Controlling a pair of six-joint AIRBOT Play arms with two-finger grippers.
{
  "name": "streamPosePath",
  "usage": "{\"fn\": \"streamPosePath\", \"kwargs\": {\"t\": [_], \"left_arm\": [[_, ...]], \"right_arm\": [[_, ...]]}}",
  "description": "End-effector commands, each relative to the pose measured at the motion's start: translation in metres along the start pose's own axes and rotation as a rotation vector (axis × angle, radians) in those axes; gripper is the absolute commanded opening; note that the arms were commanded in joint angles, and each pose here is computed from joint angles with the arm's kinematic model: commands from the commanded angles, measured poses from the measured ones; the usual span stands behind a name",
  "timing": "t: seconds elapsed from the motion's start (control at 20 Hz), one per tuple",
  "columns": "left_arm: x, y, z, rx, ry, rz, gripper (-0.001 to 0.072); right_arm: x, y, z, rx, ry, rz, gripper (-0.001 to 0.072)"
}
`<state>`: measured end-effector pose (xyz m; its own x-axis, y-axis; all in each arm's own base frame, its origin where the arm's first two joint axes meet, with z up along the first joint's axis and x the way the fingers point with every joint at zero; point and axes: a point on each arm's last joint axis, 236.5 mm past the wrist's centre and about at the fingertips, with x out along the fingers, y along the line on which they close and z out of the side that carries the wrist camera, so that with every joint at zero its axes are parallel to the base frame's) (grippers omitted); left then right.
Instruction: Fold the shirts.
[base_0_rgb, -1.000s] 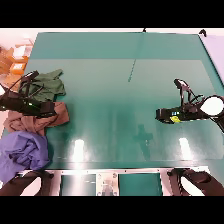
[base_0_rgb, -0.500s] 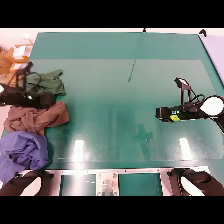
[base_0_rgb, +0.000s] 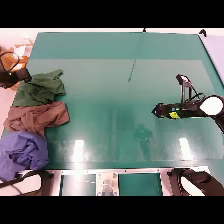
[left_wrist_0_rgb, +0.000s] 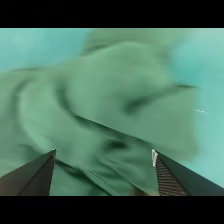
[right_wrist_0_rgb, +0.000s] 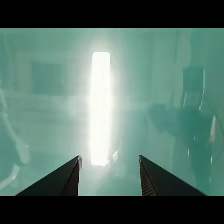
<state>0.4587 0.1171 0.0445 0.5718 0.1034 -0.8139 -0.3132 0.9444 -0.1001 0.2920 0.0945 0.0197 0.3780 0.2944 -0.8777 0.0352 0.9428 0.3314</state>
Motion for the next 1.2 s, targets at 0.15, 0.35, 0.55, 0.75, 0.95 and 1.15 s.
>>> {"fn": "streamPosePath", "kwargs": {"t": [0.15, 0.35, 0.55, 0.75, 0.95, 1.15], "left_arm": [[0.11, 0.028, -0.032, -0.132, 0.1, 0.002, 0.072], [0.094, 0.016, -0.01, -0.111, 0.093, -0.04, 0.0021], [0.021, -0.043, 0.048, -0.013, 0.023, -0.181, 0.0019], [-0.113, -0.184, 0.073, 0.172, -0.121, -0.475, 0.002], [-0.245, -0.332, 0.007, 0.358, -0.124, -0.873, 0.002], [-0.282, -0.415, -0.093, 0.53, 0.03, -1.03, 0.002]], "right_arm": [[0.0, 0.001, 0.009, -0.001, -0.039, 0.005, 0.0435], [0.0, 0.001, 0.009, -0.001, -0.04, 0.005, 0.0434], [-0.004, 0.002, 0.015, 0.002, -0.053, 0.007, 0.0432], [-0.031, -0.009, 0.049, 0.051, -0.142, -0.005, 0.0392], [-0.068, -0.029, 0.08, 0.114, -0.228, -0.032, 0.0392], [-0.081, -0.044, 0.083, 0.161, -0.231, -0.054, 0.0392]]}}
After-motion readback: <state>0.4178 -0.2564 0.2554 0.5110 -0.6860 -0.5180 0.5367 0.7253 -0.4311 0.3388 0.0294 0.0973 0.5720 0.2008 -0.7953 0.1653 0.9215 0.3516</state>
